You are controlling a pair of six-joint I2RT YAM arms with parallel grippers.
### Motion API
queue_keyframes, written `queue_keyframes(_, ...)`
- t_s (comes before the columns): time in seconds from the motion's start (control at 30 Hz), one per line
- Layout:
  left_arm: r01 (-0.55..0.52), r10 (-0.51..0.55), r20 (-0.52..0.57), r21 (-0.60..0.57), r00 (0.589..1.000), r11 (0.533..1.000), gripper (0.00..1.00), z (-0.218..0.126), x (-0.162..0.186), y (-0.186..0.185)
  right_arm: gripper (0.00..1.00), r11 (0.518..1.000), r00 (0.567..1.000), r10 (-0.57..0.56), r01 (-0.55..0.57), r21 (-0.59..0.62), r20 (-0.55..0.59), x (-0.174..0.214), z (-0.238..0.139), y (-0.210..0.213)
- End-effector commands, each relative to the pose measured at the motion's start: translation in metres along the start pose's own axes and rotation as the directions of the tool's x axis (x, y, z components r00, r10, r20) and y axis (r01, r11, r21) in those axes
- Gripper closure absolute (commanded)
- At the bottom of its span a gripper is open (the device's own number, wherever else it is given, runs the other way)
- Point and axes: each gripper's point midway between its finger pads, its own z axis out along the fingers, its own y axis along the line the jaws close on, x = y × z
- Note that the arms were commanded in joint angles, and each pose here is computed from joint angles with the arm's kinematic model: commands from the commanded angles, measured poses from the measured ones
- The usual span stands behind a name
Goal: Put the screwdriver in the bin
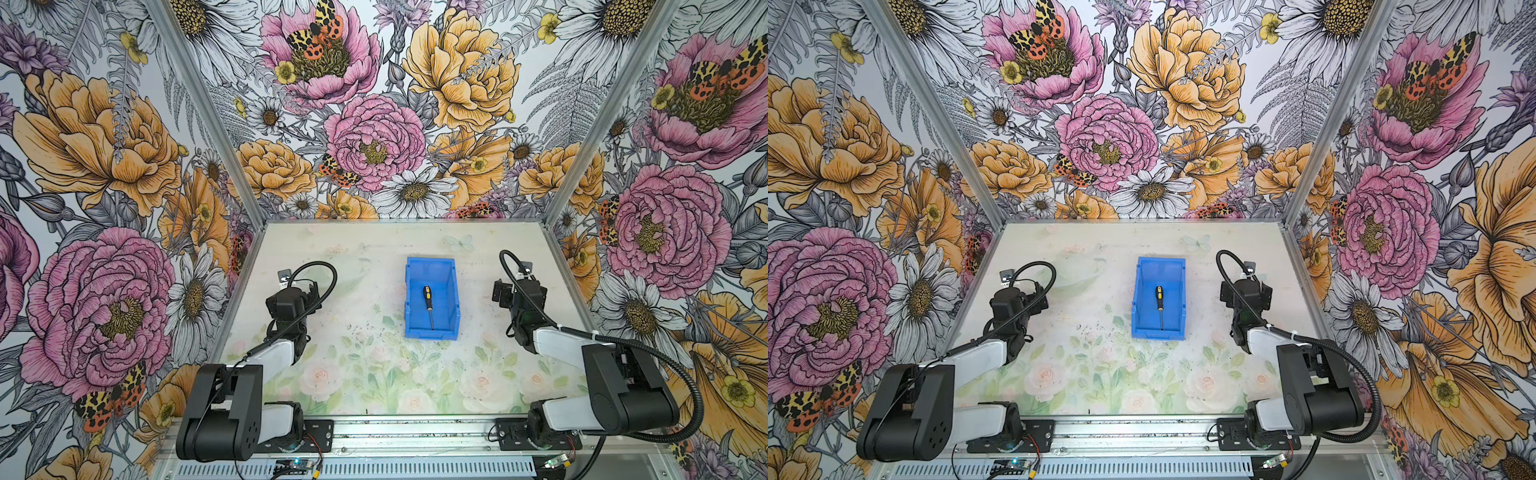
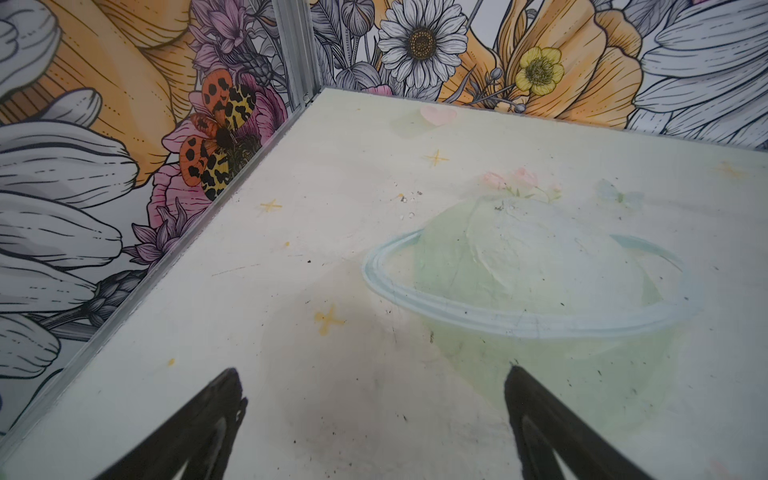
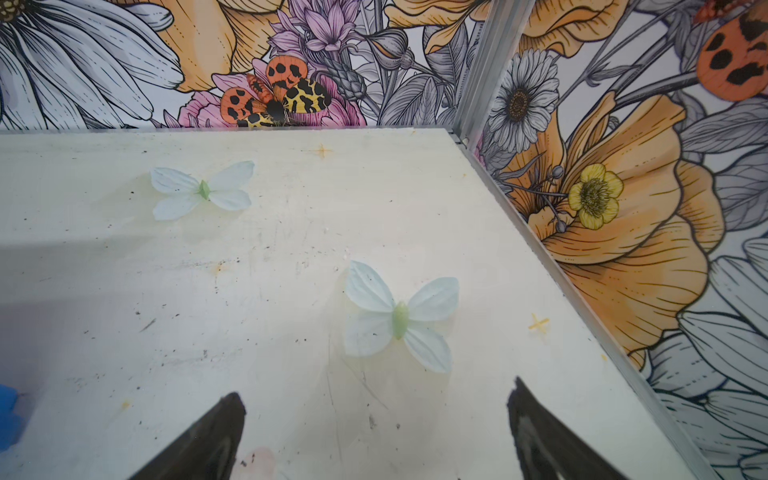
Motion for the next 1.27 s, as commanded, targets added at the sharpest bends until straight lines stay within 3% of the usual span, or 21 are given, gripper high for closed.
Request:
queue_keyframes(0.0, 0.011, -0.018, 0.131, 0.053, 0.991, 0.999, 0.01, 0.008, -0.04, -0.012, 0.0, 1.0, 0.998, -0.008, 0.01, -0.028, 0.068, -0.025, 0.007, 0.002)
queue_keyframes(0.17, -0.021, 0.008, 0.16, 0.08, 0.987, 0.997, 0.01, 0.025, -0.035, -0.022, 0.01, 0.998, 0.996, 0.018, -0.012, -0.063, 0.087, -0.018, 0.017, 0.0)
queue_keyframes(0.33, -0.018, 0.002, 0.175, 0.091, 0.985, 0.996, 0.01, 0.022, -0.028, -0.02, 0.0, 0.996, 0.994, 0.04, -0.032, -0.084, 0.101, -0.015, 0.015, -0.001)
queue_keyframes(0.47, -0.018, -0.004, 0.203, 0.105, 0.979, 0.994, 0.01, 0.021, -0.026, -0.021, 0.0, 0.986, 0.99, 0.047, -0.024, -0.168, 0.135, -0.009, 0.013, 0.006)
queue_keyframes(1.0, -0.055, 0.032, 0.238, 0.09, 0.971, 0.994, 0.01, 0.013, -0.026, -0.029, 0.01, 0.987, 0.989, 0.043, -0.02, -0.162, 0.139, -0.008, 0.012, 0.006)
queue_keyframes(1.13, -0.043, 0.006, 0.19, 0.193, 0.982, 0.98, 0.01, 0.022, -0.025, -0.034, 0.01, 0.987, 0.989, 0.044, -0.021, -0.162, 0.14, -0.009, 0.012, 0.006)
queue_keyframes(1.23, -0.045, 0.009, 0.194, 0.185, 0.981, 0.982, 0.01, 0.022, -0.025, -0.033, 0.01, 0.986, 0.989, 0.043, -0.02, -0.163, 0.139, -0.008, 0.012, 0.007)
